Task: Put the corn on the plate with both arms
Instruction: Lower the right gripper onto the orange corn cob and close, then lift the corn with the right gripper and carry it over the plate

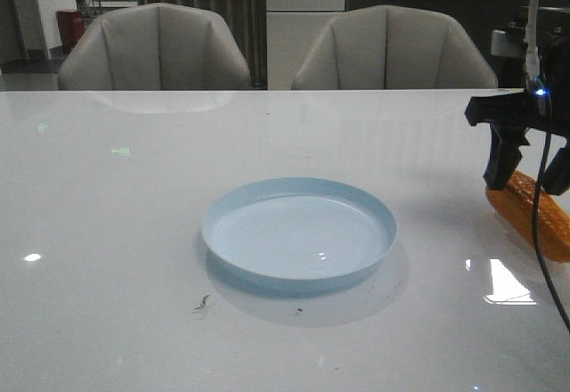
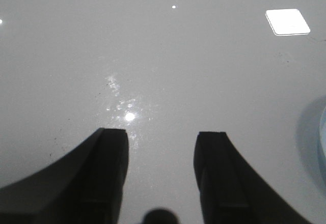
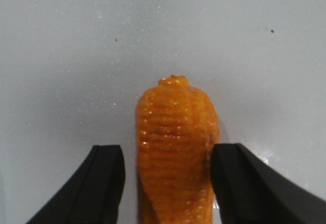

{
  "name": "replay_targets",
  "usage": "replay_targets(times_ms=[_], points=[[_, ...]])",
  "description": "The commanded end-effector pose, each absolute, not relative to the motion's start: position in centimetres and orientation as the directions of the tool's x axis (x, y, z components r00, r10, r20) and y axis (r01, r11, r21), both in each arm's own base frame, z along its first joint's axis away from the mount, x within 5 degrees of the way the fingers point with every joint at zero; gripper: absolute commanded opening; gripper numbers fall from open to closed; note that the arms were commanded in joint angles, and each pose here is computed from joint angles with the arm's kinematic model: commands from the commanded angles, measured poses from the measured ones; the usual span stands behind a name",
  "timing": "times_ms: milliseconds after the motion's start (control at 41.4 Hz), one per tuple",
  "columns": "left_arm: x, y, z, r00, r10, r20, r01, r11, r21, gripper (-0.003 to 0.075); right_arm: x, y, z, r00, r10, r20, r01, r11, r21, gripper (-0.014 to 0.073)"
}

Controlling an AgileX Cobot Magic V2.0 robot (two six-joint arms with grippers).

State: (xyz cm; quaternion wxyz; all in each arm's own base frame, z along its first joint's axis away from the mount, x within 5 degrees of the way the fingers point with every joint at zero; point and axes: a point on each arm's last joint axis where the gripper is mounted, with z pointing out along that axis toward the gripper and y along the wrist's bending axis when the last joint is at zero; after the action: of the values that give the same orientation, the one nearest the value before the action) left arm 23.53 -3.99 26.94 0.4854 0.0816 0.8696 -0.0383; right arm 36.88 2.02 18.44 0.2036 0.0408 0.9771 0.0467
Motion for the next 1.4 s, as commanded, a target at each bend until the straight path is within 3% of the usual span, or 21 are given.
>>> replay_targets(times_ms=[0,362,556,725,1111,1377], points=[[23.6,-4.0,28.8,-0.432,0.07,-0.899,0.17,0.985,-0.005,0.0376,37.5,1.4,20.2,-0.88,0.097,-0.464,0.068,0.995,0.078,0.0489],[23.6,-4.0,28.8,-0.436,0.071,-0.897,0.17,0.985,-0.005,0.0376,37.8,1.3,18.5,-0.902,0.084,-0.424,0.065,0.996,0.059,0.0477],[23.6,-4.0,28.8,-0.436,0.071,-0.897,0.17,0.985,-0.005,0.0376,38.2,1.3,18.8,-0.896,0.019,-0.444,0.007,1.0,0.029,0.0265],[23.6,-4.0,28.8,-0.436,0.071,-0.897,0.17,0.985,-0.005,0.0376,39.8,1.9,21.9,-0.868,-0.026,-0.495,-0.038,0.999,0.015,0.0248],[23.6,-4.0,28.8,-0.436,0.071,-0.897,0.17,0.985,-0.005,0.0376,41.4,9.7,31.0,-0.738,-0.263,-0.621,-0.3,0.953,-0.047,0.0248],[23.6,-4.0,28.8,-0.436,0.071,-0.897,0.17,0.985,-0.005,0.0376,39.8,16.3,31.0,-0.661,-0.423,-0.619,-0.483,0.872,-0.08,0.0248]])
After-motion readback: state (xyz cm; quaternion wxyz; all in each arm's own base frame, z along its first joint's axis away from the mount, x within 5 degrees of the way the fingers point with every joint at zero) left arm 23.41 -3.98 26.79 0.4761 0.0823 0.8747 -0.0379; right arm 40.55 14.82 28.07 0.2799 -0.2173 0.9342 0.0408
